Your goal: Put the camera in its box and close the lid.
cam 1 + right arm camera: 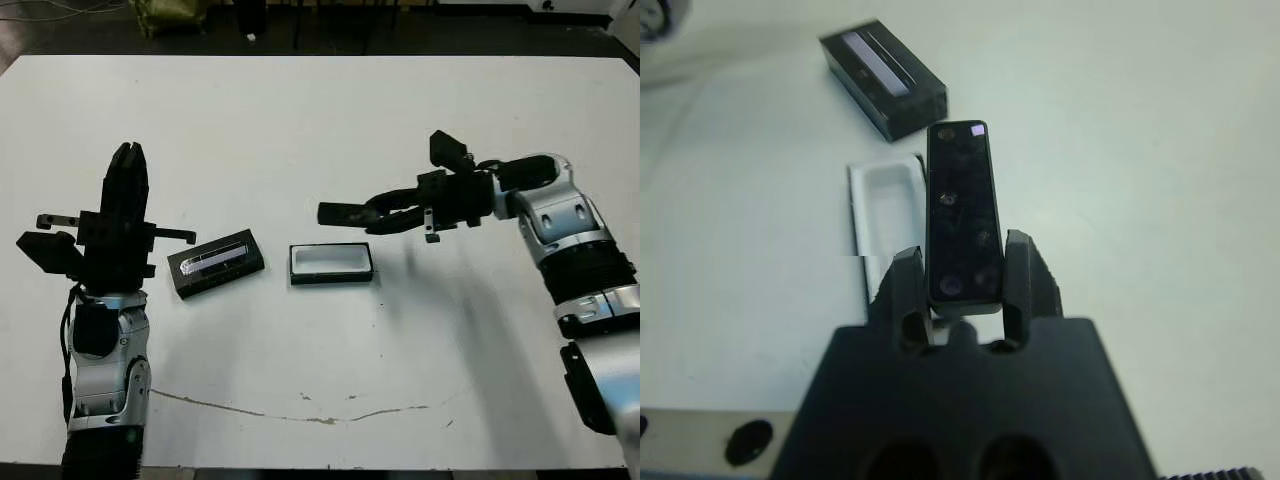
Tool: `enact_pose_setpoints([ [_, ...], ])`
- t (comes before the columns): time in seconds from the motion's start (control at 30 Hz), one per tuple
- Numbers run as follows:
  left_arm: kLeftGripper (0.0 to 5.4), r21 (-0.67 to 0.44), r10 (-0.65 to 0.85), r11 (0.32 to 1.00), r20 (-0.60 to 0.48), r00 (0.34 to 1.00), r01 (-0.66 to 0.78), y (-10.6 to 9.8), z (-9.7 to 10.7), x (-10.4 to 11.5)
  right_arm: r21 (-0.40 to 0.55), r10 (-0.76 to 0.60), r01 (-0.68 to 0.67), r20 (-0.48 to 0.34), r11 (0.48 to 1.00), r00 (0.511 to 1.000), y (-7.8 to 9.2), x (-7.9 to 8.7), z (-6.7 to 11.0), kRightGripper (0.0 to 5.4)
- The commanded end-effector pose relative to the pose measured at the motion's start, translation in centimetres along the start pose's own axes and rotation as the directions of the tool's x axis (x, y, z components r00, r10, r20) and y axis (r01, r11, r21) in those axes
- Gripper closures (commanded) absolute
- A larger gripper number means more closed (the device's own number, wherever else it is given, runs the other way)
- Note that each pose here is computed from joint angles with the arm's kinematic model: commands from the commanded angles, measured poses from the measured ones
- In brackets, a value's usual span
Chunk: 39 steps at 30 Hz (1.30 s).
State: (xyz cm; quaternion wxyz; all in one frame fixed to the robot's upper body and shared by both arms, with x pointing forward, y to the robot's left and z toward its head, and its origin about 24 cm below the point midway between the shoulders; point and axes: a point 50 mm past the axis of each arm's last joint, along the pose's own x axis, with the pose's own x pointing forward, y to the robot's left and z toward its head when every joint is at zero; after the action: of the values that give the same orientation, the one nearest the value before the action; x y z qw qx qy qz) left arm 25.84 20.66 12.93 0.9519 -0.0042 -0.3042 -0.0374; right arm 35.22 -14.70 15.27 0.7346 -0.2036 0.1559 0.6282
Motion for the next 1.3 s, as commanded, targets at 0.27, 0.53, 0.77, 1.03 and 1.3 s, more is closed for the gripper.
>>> enact_pose_setpoints([
  [0.27, 5.40, 0.022, 0.015, 1.000, -0.042, 0.999, -0.014, 0.1, -0.4, -0.6, 0.030, 0.030, -0.029, -0.023, 0.999, 0.999, 1.4, 1.0, 0.3, 5.21],
  [0.53, 5.40, 0.029, 0.030, 0.999, -0.053, 0.998, -0.028, 0.1, -0.5, -0.8, -0.026, 0.056, -0.057, -0.061, 0.998, 0.997, 1.6, 1.3, 0.8, 5.21],
  [0.77, 5.40, 0.019, 0.027, 0.999, -0.055, 0.998, -0.026, -0.1, -0.5, -0.8, -0.052, 0.072, -0.077, -0.105, 0.996, 0.992, 1.3, 1.7, 0.9, 5.21],
  [1.03, 5.40, 0.032, 0.027, 0.999, -0.057, 0.998, -0.025, -0.3, -0.6, -0.9, -0.094, 0.083, -0.095, -0.132, 0.991, 0.988, 1.3, 2.1, 0.9, 5.21],
  [1.3, 5.40, 0.043, 0.025, 0.999, -0.058, 0.998, -0.023, -0.4, -0.7, -0.9, -0.089, 0.100, -0.115, -0.164, 0.989, 0.981, 1.4, 2.3, 0.4, 5.21],
])
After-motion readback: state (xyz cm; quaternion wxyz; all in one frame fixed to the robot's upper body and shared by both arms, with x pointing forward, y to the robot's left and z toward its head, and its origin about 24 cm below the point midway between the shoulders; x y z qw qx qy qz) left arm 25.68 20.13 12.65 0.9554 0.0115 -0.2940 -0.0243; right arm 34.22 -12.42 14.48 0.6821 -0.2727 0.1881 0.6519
